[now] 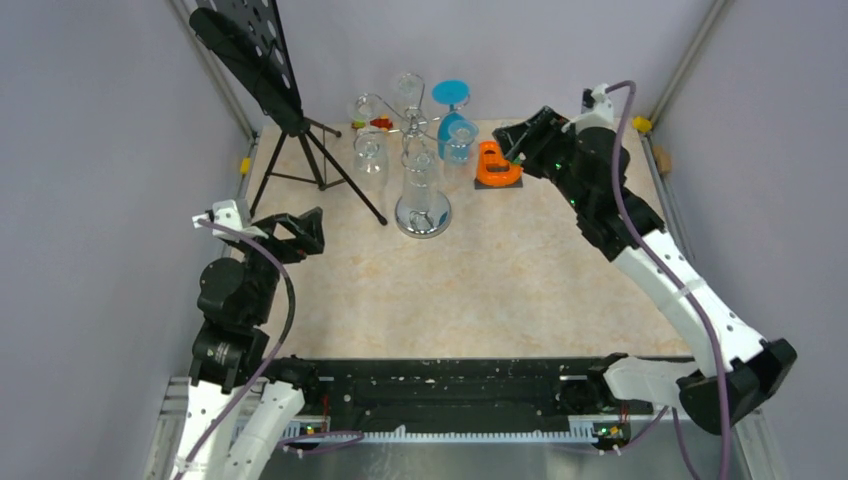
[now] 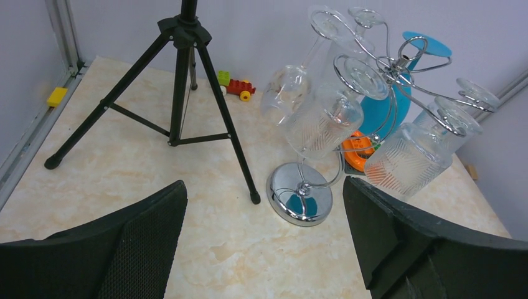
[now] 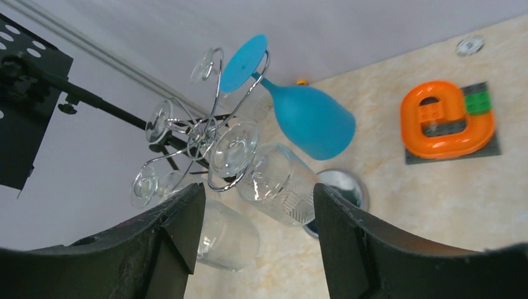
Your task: Take the wine glass off the wine glass rack
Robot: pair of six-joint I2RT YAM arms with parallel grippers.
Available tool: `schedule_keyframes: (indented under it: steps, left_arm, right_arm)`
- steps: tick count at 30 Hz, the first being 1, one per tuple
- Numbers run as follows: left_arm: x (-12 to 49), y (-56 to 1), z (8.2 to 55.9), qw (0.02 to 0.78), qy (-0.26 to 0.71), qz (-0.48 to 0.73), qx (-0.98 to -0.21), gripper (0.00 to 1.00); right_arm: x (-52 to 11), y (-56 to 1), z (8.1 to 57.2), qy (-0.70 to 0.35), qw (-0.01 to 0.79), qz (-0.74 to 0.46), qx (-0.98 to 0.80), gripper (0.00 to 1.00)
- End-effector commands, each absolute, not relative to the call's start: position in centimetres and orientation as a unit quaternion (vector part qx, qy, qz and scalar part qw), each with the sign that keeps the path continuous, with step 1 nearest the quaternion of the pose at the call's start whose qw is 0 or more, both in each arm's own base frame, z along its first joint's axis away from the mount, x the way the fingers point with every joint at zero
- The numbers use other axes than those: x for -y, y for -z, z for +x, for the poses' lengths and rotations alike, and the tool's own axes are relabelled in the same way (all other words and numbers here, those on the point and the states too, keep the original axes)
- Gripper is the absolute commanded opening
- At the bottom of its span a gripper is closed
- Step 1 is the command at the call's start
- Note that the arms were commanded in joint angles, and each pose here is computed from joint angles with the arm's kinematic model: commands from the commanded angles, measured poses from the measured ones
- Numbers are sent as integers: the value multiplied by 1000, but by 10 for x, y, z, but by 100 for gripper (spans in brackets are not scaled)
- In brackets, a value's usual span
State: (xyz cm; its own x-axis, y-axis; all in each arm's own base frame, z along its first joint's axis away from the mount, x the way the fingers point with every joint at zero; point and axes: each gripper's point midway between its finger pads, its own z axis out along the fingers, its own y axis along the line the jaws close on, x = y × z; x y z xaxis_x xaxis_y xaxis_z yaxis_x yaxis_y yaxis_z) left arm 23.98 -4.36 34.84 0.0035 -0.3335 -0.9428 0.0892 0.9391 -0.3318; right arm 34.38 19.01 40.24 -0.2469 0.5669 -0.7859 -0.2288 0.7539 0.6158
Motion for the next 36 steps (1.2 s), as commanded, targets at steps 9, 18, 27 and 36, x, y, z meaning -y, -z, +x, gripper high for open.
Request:
schedule_keyframes:
  steps: [9,18,27,36]
  left_arm:
    - [39,-360,242,732,162,-115,-652,99]
    - [13,-354,239,729,117,-171,-652,99]
    - [8,-349,241,721,112,-186,-658,99]
    - [5,-346,242,716,107,-194,-662,99]
  right_arm:
    - [-242,-410,381,-535,514,251,-622,53]
    - [-249,-401,397,-543,492,281,-620,38]
    - [-258,-393,408,-534,483,280,-635,29]
    - [-264,-384,421,-514,485,275,-652,20]
